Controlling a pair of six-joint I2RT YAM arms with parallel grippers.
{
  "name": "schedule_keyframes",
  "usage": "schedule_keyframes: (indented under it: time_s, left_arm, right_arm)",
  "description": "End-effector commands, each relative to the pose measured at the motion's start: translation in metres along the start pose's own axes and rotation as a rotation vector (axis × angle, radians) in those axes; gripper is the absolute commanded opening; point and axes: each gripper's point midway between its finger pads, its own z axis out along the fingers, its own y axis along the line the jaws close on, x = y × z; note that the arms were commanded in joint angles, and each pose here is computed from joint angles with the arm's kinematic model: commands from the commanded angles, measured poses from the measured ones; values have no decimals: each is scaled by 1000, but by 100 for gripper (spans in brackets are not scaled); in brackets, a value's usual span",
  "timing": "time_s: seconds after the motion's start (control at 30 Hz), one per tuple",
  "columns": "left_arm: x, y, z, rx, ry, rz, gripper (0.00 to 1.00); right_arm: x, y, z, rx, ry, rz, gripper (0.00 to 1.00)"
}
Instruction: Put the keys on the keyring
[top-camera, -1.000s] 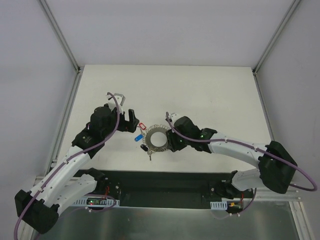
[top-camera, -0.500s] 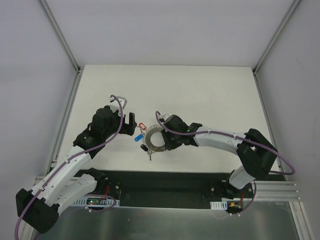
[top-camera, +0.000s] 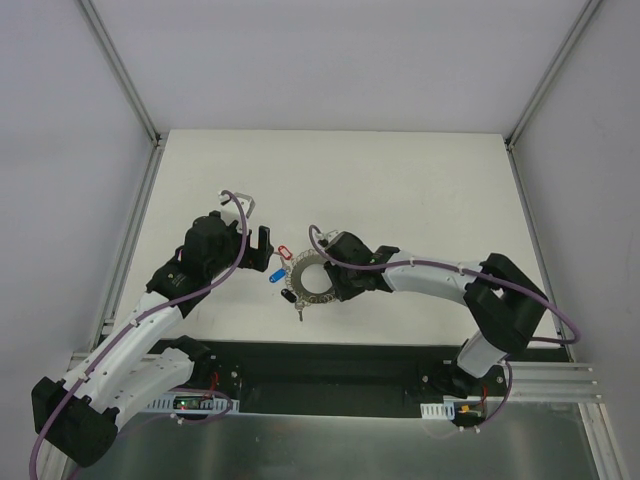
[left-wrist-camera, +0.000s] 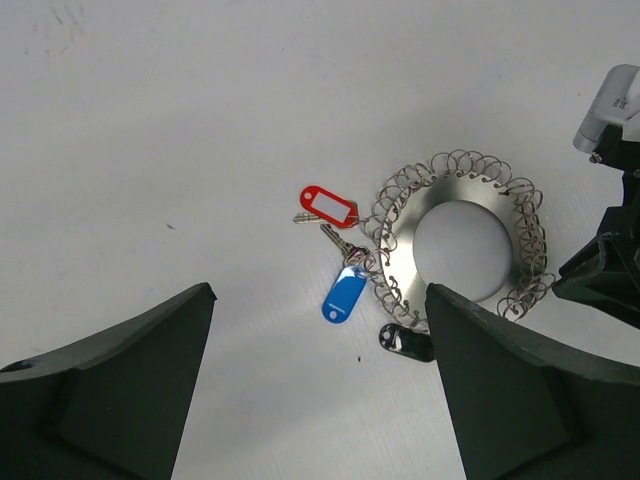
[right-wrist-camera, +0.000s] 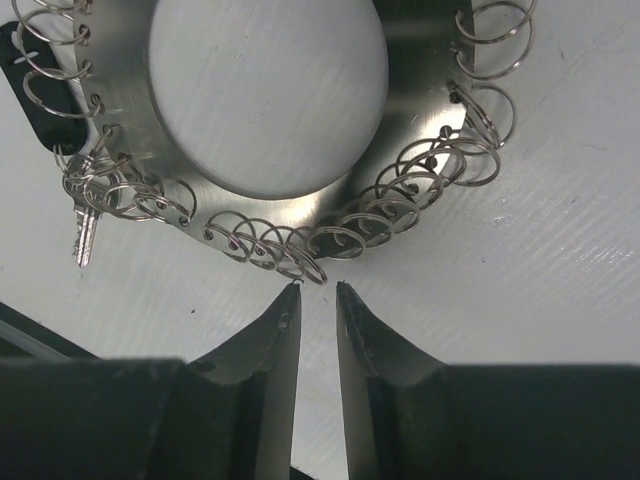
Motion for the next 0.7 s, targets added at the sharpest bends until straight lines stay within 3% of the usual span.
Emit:
schedule_keyframes:
  time_s: [0.0,0.17,0.37,0.67]
  left_arm:
    - [-3,0,-1,7,-17,13,87]
    - [-1,-5,-1,36,-9,9,87]
    - [0,-10,0,63,-6,9,87]
    - [-5,-26,2,143,-12,-17,87]
  right_arm:
    - [-13,5,4,-29,-31,0,22]
    - [-15,4,11,-44,-48,5,19]
    - [-23,5,4,-57,-87,-24,2]
    - [-54,-2,-42,-35,-244,-128,1]
